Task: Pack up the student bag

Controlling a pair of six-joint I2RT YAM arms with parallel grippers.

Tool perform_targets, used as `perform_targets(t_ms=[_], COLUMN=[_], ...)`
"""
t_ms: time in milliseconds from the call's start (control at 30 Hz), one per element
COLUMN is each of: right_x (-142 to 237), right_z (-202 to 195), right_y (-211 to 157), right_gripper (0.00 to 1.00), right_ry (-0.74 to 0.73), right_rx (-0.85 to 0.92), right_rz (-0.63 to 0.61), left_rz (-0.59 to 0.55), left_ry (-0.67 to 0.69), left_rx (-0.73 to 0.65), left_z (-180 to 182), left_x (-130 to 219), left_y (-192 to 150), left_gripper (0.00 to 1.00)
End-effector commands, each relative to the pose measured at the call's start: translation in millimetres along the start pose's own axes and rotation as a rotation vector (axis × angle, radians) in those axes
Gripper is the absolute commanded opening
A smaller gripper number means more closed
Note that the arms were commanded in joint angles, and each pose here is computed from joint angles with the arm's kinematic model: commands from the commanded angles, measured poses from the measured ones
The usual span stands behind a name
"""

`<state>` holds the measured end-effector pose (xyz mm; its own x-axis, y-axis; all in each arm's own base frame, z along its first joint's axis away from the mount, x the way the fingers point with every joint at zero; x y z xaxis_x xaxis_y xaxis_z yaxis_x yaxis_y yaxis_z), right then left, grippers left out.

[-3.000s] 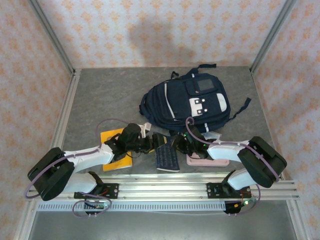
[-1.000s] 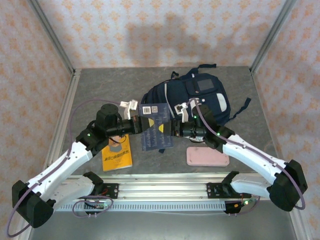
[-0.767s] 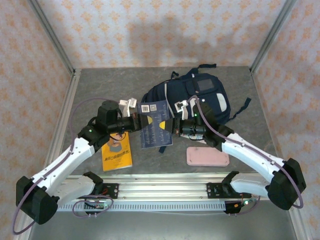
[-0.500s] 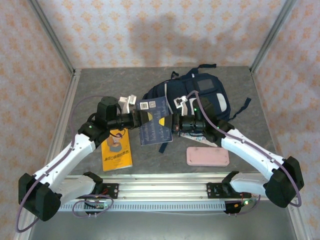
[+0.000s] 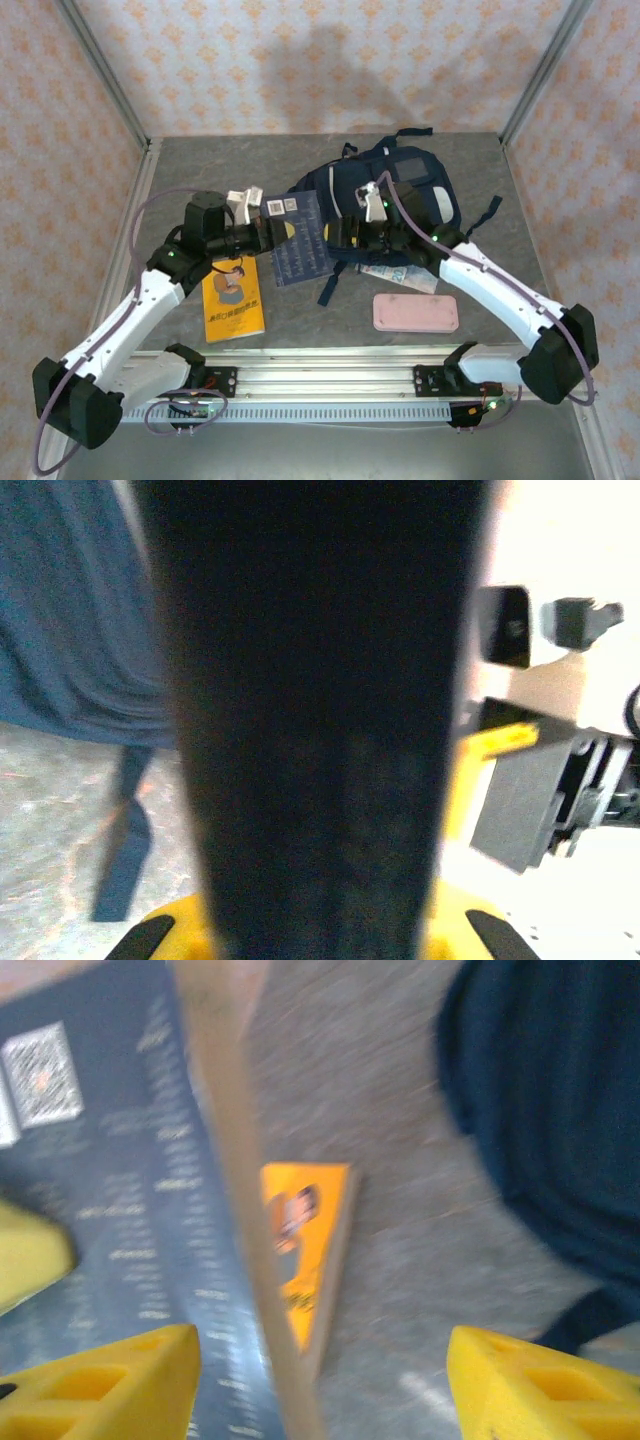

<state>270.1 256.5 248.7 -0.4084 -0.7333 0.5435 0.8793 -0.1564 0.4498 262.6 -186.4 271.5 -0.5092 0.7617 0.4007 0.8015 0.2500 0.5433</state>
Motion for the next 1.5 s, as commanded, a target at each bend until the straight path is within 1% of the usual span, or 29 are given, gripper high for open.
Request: perform_targets(t_ms=[0,33,100,167,200,267,333,367,400,467,533,600,667,767,900,1000,1100,1167,1233,1333,1400,1467], right_x=[2,-5,-19,-32,-39,-52,-57,-56,-53,-49,-48,-48,-47,-46,-54,-62,-66,-69,-70,-74,-77,-78], right_z=[-45,-50,-59,-66,-65,-53,-38,-32,-25,-5,13,31,44,57,64,73,90,96,100,105,110,107], right_y=[33,39,49,59,63,68,72,73,74,75,72,68,61,47,29,17,14,14,19,28,32,34], right_gripper=[0.68,0.69,0.7,0.71,0.72,0.73,0.75,0.78,0.81,0.86,0.88,0.88,0.88,0.88,0.88,0.88,0.88,0.88,0.85,0.73,0.58,0.41], right_ry=[-0.349,-0.398,-0.481,-0.546,-0.551,-0.491,-0.409,-0.372,-0.323,-0.176,-0.01,0.116,0.17,0.235,0.314,0.357,0.444,0.471,0.512,0.586,0.612,0.588], right_rx=[0.035,0.039,0.04,0.044,0.045,0.029,-0.015,-0.039,-0.077,-0.176,-0.322,-0.423,-0.482,-0.561,-0.667,-0.688,-0.681,-0.671,-0.67,-0.698,-0.697,-0.68], right_rz=[-0.099,-0.083,-0.054,-0.036,-0.021,0.008,-0.008,-0.029,-0.059,-0.11,-0.128,-0.125,-0.113,-0.096,-0.073,-0.042,-0.035,-0.04,-0.062,-0.09,-0.089,-0.112], left_rz=[-0.086,-0.102,-0.136,-0.155,-0.16,-0.173,-0.21,-0.238,-0.286,-0.409,-0.537,-0.622,-0.679,-0.733,-0.789,-0.796,-0.785,-0.78,-0.773,-0.768,-0.764,-0.746], left_ry=[0.244,0.302,0.371,0.38,0.371,0.363,0.356,0.357,0.358,0.329,0.23,0.157,0.092,0.059,0.028,0.019,0.006,0.003,-0.005,-0.009,-0.009,-0.011], left_rx=[-0.064,-0.061,-0.055,-0.052,-0.048,-0.03,0.01,0.041,0.088,0.204,0.326,0.417,0.465,0.485,0.494,0.492,0.498,0.508,0.516,0.522,0.526,0.526], left_z=[21,29,38,39,39,40,44,47,51,57,58,61,59,55,48,43,39,39,38,36,35,32], left_x=[25,30,37,40,39,37,37,37,39,41,37,35,34,41,50,51,49,48,46,44,43,41], left_y=[15,17,19,21,21,22,25,27,30,39,51,59,67,75,83,89,92,91,88,84,81,79], left_gripper=[0.0,0.0,0.0,0.0,0.0,0.0,0.0,0.0,0.0,0.0,0.0,0.0,0.0,0.0,0.0,0.0,0.0,0.0,0.0,0.0,0.0,0.0])
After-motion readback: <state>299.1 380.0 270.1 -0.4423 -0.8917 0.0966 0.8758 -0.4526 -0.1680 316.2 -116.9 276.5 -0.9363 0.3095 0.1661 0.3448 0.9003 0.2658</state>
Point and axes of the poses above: each hand's point on the last joint's axis, 136 mm out from that joint toward the fingers, its own x axis back along the fingers, its own z axis along the line the jaws close on, y = z × x, the point moved 2 cm from there along x, back along the fingers, and after that the axes turned 7 degrees about -x, right-handed, at the moved point
